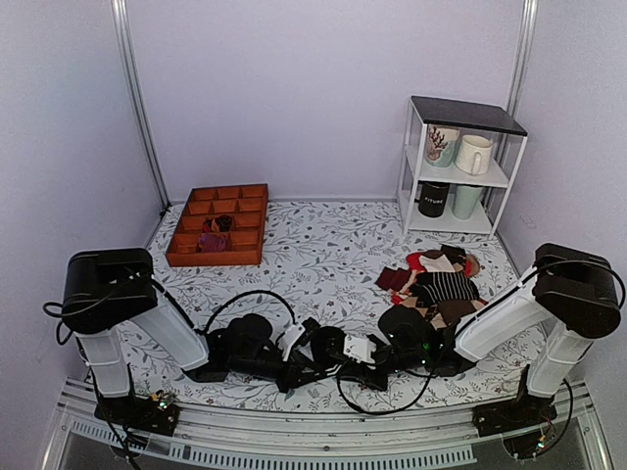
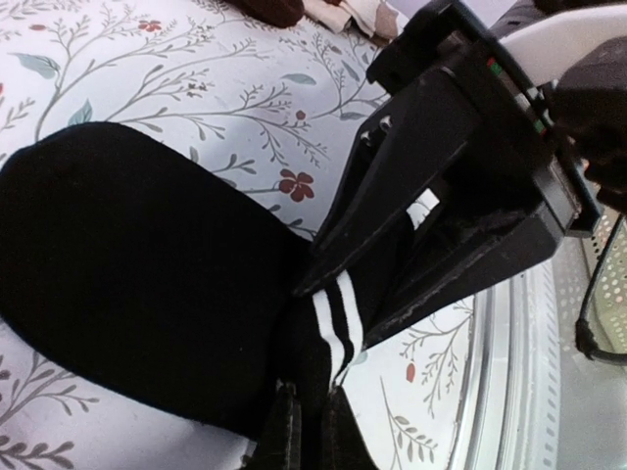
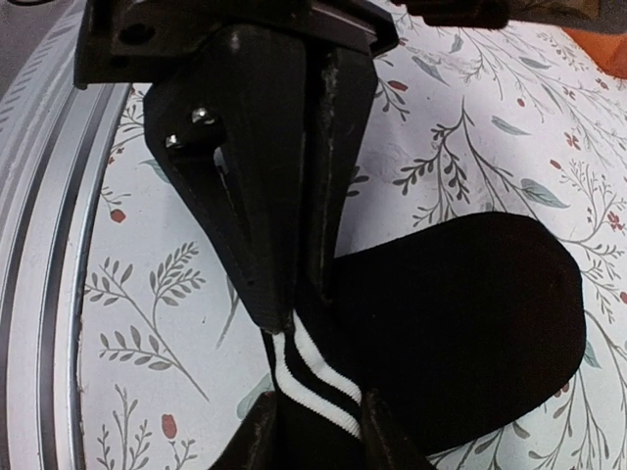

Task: Roll the socks
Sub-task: Roll the sock at the center of the board.

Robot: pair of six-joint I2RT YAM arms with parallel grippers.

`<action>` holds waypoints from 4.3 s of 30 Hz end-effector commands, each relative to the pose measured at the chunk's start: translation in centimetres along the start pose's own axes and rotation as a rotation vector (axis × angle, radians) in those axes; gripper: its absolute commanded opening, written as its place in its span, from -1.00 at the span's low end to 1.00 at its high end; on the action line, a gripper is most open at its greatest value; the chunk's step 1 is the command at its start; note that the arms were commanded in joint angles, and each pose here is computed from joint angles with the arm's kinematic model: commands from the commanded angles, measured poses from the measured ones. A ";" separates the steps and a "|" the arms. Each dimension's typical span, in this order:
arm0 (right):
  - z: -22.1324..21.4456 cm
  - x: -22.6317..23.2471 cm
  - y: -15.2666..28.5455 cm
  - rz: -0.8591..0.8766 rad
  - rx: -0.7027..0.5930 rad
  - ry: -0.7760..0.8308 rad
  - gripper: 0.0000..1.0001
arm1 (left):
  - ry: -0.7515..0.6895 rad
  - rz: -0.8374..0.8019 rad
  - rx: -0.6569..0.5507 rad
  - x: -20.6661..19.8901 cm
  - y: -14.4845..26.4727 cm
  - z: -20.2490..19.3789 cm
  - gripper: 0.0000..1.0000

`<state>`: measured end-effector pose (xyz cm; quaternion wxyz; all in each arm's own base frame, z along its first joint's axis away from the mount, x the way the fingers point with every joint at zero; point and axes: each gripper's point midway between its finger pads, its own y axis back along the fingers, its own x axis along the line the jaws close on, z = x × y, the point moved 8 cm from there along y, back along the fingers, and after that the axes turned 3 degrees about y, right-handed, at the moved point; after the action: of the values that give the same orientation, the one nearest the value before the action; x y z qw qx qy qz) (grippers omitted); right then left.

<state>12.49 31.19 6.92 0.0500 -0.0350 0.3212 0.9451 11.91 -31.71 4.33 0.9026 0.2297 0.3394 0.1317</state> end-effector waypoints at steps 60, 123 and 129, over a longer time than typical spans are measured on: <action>-5.7 0.7 -1.5 0.225 0.256 -0.655 -0.71 | -0.425 0.432 -0.391 -0.4 10.6 2.1 0.97; -8.4 0.7 -1.2 0.267 0.396 -0.803 -0.70 | -0.540 0.181 0.057 2.7 0.1 -2.7 -1.00; -4.9 -1.5 1.2 0.082 0.270 -0.655 -0.27 | -0.344 0.224 0.213 2.9 0.1 -3.3 -1.00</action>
<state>14.98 31.57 6.35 0.0223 0.2985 0.3013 0.9053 13.03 -32.10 5.31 0.9626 0.2216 0.0563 0.1456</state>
